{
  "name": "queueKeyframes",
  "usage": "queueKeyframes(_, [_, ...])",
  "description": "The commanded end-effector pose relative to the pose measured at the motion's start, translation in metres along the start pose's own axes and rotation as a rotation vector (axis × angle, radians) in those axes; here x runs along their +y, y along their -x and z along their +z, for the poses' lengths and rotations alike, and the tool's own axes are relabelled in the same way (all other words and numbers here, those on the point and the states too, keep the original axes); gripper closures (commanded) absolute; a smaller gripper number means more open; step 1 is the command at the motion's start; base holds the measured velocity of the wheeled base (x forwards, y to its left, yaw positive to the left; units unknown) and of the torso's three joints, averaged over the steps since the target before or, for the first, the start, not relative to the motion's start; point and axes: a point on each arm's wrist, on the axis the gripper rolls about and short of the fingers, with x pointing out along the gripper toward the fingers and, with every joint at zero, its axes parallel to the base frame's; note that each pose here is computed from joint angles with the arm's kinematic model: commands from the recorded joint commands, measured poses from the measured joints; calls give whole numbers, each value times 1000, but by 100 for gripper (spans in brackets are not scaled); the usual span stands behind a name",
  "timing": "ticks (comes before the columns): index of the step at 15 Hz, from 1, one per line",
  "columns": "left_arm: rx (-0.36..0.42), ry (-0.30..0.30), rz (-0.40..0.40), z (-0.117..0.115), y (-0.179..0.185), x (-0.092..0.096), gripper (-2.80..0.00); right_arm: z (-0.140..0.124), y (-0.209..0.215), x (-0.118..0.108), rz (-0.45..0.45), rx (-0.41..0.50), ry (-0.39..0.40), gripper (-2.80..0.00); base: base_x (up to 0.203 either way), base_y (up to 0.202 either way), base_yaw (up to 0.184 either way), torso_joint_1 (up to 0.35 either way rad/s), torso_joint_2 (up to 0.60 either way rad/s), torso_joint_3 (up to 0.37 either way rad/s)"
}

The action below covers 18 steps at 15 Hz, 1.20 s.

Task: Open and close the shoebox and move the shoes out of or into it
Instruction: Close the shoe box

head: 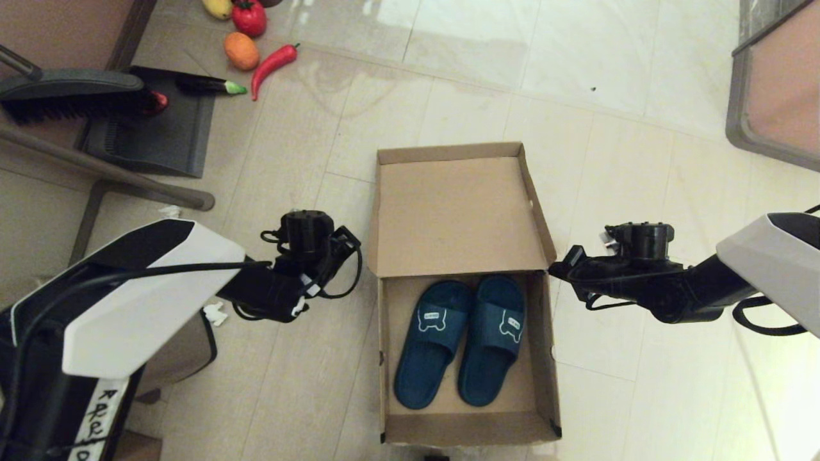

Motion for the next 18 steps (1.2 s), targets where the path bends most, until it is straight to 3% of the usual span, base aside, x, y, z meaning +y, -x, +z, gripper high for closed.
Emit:
queueKeyframes(1, [-8, 7, -3, 0, -8, -2, 0, -1, 0, 3, 28, 2, 7, 0, 0, 0, 0, 0, 0, 0])
queueKeyframes(5, [-2, 4, 0, 0, -8, -3, 0, -4, -6, 9, 68, 8, 0, 0, 0, 0, 0, 0, 0, 0])
queueKeyframes(11, [-1, -4, -10, 2, -24, -8, 0, -42, 6, -5, -1, 93, -50, 0, 0, 0, 0, 0, 0, 0])
queueKeyframes(18, [9, -9, -9, 2, -29, -11, 0, -22, 12, -5, 33, 23, -29, 0, 0, 0, 0, 0, 0, 0])
